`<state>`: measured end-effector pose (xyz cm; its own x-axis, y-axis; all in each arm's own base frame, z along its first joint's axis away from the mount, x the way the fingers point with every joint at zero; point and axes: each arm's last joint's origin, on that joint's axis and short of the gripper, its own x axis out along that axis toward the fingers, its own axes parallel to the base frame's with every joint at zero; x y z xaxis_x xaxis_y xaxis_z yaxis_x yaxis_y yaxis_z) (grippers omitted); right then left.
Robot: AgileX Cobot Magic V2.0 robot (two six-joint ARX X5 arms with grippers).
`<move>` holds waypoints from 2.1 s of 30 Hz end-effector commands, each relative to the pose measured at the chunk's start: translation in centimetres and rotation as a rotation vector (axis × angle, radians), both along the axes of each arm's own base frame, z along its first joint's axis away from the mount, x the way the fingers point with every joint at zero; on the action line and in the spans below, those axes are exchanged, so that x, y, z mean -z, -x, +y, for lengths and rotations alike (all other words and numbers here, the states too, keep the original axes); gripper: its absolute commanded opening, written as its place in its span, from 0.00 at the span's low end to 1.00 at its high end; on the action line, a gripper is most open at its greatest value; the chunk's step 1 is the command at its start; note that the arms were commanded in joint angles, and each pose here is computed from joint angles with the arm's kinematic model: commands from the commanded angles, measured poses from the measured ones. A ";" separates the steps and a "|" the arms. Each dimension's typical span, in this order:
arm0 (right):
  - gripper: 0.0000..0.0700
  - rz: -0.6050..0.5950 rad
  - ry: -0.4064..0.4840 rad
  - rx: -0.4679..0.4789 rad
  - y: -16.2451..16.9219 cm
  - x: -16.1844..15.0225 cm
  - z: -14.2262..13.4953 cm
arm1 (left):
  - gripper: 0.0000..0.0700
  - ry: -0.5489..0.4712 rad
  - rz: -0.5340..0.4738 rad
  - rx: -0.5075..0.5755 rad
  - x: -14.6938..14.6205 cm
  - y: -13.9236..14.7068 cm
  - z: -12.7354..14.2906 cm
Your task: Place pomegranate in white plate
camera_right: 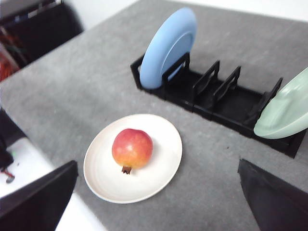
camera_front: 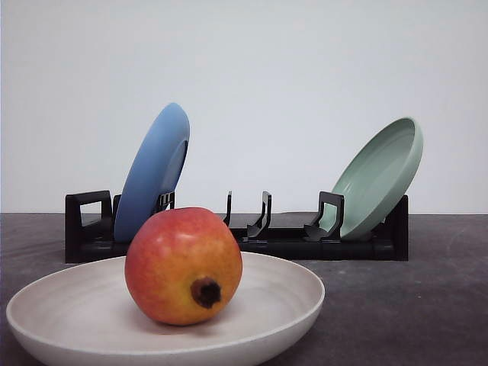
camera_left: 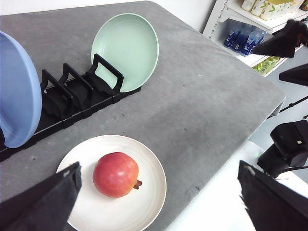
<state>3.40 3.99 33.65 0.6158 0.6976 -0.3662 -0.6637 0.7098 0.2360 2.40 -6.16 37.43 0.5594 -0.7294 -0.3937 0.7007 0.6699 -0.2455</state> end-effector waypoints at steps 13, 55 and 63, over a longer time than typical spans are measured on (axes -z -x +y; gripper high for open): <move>0.00 -0.058 -0.015 0.026 0.2 -0.1 -0.4 | 0.00 -0.017 -0.060 -0.006 -0.4 0.0 0.0; 0.00 -0.060 -0.014 0.030 0.2 -0.1 -0.4 | 0.00 -0.187 -0.278 -0.843 13.2 -5.7 4.5; 0.00 -0.060 -0.014 0.030 0.2 -0.1 -0.4 | 0.00 -0.211 -0.290 -0.753 20.0 -6.3 5.1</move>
<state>3.24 3.57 33.47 0.6588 0.6754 -0.3314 -0.6441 0.7340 0.2154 8.69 -1.01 17.32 0.9623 -0.0322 -0.2700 0.0437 0.9984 0.0366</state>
